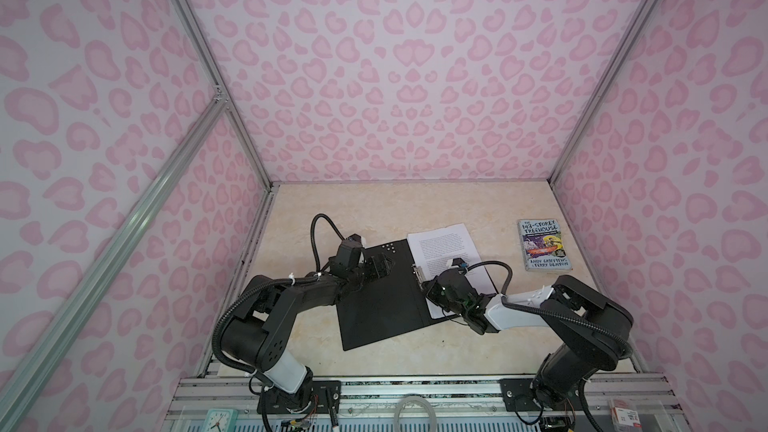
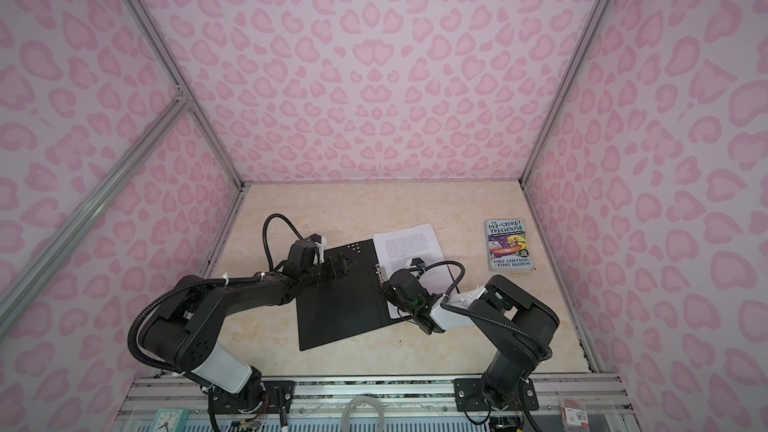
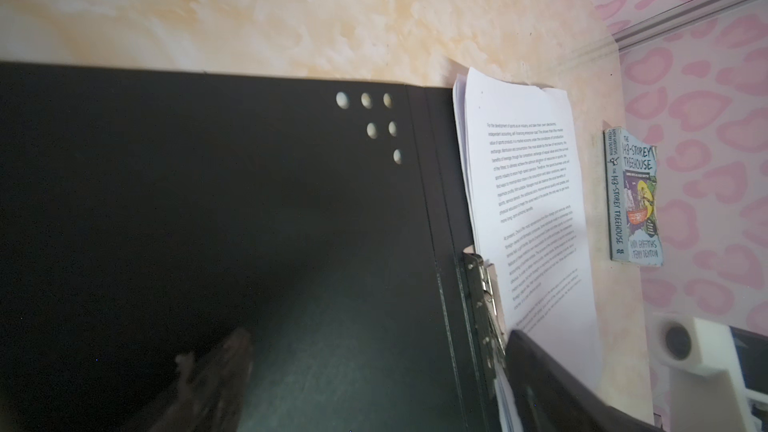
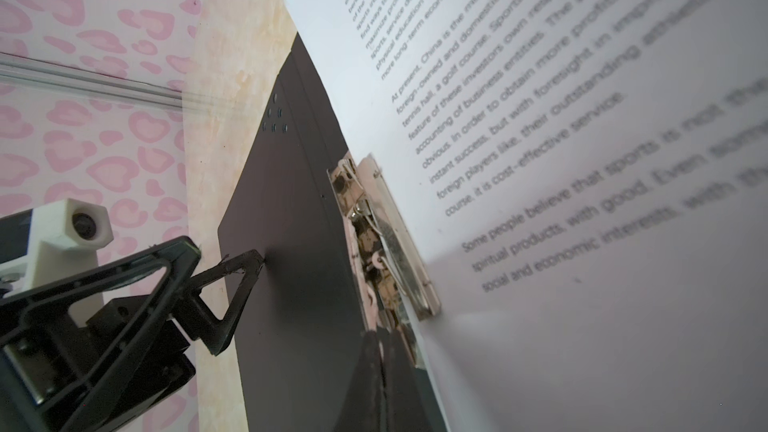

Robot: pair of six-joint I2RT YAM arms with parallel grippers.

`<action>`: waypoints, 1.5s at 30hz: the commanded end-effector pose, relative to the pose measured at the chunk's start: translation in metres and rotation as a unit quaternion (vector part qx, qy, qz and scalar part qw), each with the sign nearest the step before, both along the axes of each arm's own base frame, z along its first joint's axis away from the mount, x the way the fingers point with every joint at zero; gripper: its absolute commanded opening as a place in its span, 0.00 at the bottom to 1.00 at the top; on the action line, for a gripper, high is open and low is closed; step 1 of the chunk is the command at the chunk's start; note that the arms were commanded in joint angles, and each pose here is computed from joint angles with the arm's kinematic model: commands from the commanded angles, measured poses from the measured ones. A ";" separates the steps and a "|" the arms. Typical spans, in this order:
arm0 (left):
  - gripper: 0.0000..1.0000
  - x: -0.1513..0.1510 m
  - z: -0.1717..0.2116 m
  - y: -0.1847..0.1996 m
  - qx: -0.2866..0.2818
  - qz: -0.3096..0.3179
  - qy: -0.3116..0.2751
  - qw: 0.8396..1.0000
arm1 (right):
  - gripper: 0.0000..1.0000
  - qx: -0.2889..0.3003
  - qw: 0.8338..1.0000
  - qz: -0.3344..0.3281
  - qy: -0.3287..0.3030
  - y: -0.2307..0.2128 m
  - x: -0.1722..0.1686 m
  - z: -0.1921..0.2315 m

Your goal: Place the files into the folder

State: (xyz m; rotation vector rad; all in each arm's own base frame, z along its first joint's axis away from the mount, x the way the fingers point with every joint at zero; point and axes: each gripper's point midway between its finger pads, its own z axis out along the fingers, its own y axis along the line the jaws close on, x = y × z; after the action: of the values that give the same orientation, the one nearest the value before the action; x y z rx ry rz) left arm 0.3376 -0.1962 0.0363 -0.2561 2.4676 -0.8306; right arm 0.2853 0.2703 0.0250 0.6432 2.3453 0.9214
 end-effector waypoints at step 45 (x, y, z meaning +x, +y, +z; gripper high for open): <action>0.98 -0.032 -0.051 0.033 0.076 0.033 0.107 0.991 | 0.00 -0.121 0.990 0.072 0.005 -0.005 -0.027 -0.030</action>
State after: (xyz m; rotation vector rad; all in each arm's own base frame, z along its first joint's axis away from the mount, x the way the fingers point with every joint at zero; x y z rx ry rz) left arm 0.3496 -0.1919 0.0345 -0.2697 2.4361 -0.7992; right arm 0.2785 0.2833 0.0249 0.4222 2.3442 0.8238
